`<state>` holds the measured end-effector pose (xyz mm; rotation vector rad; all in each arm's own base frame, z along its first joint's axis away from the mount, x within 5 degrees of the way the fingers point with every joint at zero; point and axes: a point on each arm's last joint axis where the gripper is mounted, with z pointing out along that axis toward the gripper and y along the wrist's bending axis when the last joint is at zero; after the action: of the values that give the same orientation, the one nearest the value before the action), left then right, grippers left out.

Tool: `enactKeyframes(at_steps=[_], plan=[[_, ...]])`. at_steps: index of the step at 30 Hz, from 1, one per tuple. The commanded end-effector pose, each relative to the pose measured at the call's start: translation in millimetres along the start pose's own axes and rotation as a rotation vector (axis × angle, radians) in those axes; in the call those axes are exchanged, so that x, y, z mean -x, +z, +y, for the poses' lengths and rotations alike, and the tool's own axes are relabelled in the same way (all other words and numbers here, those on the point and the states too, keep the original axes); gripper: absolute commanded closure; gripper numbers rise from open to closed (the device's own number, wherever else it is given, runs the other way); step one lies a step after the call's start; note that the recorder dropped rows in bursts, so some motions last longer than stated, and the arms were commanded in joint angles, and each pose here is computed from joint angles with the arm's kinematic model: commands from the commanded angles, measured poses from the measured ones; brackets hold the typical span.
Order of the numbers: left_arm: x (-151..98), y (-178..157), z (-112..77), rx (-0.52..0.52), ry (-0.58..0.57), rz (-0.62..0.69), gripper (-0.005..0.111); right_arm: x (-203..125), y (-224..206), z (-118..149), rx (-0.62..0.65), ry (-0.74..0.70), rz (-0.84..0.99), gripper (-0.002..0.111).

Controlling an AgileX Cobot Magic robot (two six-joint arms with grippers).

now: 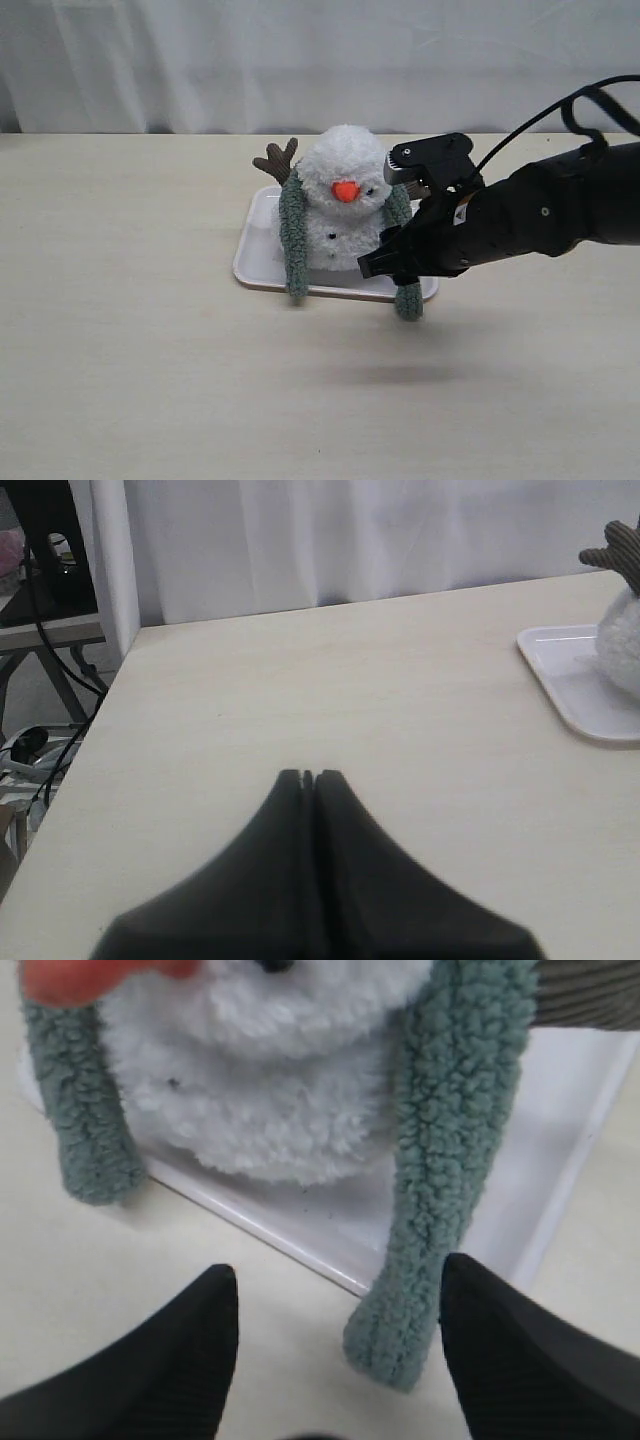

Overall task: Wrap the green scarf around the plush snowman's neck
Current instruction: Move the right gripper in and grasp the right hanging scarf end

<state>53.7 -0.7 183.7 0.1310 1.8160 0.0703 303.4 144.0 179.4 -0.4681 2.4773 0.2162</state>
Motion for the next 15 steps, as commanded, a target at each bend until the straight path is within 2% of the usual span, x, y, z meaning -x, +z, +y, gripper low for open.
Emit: enactKeyframes(at_steps=[1,7,15], plan=[[0,0,0.0,0.002,0.001,-0.01,0.107,-1,14,-13,-0.025,0.018,-0.032,0.051],[0,0,0.0,0.002,0.001,-0.01,0.107,-4,21,-36,-0.063,0.083,-0.019,0.051],[0,0,0.0,0.002,0.001,-0.01,0.107,-14,48,-33,-0.056,0.088,-0.011,0.051]])
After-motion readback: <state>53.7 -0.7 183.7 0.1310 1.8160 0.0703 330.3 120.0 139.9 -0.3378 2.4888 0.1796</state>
